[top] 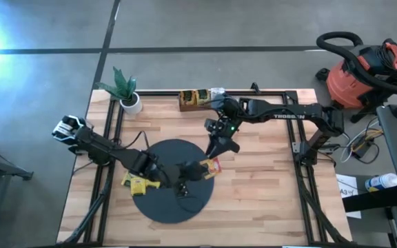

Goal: Pick & Place Tea
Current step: Put the orange tea bag into the left section of the wooden organizer

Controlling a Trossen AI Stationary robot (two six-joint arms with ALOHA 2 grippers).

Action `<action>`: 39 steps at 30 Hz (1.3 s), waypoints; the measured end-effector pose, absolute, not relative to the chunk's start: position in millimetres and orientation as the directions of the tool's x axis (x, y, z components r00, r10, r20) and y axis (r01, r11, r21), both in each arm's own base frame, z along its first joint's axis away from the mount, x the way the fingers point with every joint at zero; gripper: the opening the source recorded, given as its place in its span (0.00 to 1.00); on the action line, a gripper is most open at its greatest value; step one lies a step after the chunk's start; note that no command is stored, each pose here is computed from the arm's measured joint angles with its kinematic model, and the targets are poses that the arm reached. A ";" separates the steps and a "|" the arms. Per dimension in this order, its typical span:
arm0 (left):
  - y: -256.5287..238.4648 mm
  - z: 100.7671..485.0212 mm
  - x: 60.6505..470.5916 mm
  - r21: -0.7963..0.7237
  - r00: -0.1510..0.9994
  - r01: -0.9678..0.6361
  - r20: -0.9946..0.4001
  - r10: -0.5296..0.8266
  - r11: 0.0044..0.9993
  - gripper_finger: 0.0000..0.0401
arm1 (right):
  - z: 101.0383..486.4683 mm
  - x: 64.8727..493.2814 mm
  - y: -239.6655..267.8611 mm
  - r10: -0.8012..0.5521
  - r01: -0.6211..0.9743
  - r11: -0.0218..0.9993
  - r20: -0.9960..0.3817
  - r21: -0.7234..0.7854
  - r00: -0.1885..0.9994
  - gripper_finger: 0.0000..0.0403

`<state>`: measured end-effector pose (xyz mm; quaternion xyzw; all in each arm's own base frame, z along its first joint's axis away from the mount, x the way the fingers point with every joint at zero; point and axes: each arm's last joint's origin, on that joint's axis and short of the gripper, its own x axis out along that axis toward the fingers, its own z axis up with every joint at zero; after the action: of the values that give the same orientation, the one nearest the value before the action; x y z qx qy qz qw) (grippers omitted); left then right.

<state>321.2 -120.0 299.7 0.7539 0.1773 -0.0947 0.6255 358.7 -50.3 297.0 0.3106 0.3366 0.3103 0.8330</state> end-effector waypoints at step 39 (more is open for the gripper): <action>-124.3 309.0 335.2 0.939 0.932 0.342 -0.332 0.142 -0.047 0.00 | 290.9 356.0 -19.3 0.813 -0.375 0.545 -0.364 0.750 0.454 0.02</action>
<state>335.2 -124.3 309.0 0.7196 0.1681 -0.0746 0.6696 356.0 -19.3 290.9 0.2984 0.3669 0.3719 0.7988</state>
